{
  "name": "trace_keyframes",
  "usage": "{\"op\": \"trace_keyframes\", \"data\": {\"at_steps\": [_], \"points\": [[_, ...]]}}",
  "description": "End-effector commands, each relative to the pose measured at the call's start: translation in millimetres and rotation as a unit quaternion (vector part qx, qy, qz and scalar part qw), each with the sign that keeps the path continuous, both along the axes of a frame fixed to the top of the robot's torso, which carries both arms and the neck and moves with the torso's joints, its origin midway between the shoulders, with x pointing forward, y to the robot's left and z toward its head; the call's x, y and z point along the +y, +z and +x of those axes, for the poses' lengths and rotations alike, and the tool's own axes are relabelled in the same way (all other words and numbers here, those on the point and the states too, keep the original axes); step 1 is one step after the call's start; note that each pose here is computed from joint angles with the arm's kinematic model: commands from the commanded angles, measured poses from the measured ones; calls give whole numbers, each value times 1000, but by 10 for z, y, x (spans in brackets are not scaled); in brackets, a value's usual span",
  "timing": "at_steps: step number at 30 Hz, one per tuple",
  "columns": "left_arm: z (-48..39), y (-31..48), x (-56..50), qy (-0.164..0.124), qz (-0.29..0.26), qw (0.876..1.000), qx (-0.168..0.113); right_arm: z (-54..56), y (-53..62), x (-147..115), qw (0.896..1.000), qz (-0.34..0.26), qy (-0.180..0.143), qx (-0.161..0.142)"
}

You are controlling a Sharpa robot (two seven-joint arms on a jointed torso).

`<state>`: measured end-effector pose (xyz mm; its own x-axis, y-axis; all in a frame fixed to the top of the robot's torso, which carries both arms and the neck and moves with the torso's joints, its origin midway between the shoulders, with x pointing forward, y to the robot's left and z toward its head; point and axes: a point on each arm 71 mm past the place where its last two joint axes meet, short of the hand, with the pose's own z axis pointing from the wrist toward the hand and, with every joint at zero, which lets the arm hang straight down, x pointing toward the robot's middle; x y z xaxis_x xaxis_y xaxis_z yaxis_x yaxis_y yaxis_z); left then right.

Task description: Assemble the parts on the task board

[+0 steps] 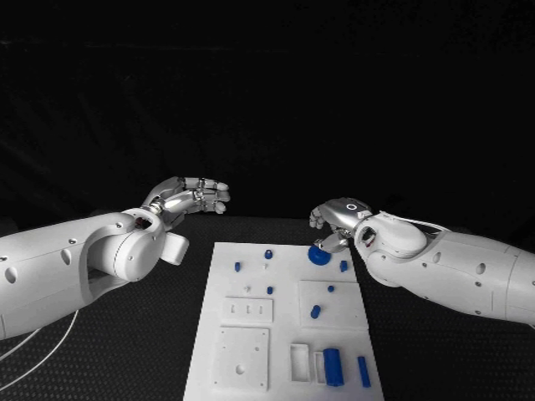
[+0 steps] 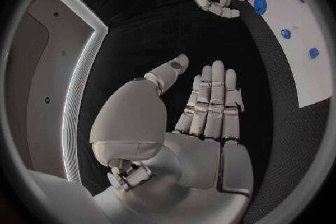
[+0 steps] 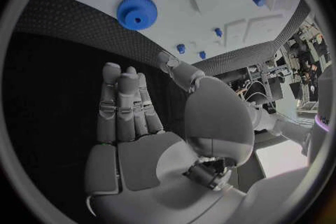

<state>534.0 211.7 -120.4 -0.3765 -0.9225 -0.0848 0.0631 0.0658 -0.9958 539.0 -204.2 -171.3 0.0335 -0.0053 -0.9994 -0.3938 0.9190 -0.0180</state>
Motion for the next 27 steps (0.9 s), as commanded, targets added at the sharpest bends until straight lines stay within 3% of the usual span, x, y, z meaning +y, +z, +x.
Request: {"op": "trace_keyframes", "data": {"at_steps": [1, 12, 27], "points": [[-3, 10, -21, -9, -2, 1000, -4, 14, -100, -52, 999, -22, -4, 36], [-5, 9, -15, -9, -2, 1000, -3, 55, -318, -150, 997, -35, -20, 63], [-2, 5, -33, -11, -2, 1000, -3, 57, -371, -134, 996, -39, -15, 79]]}}
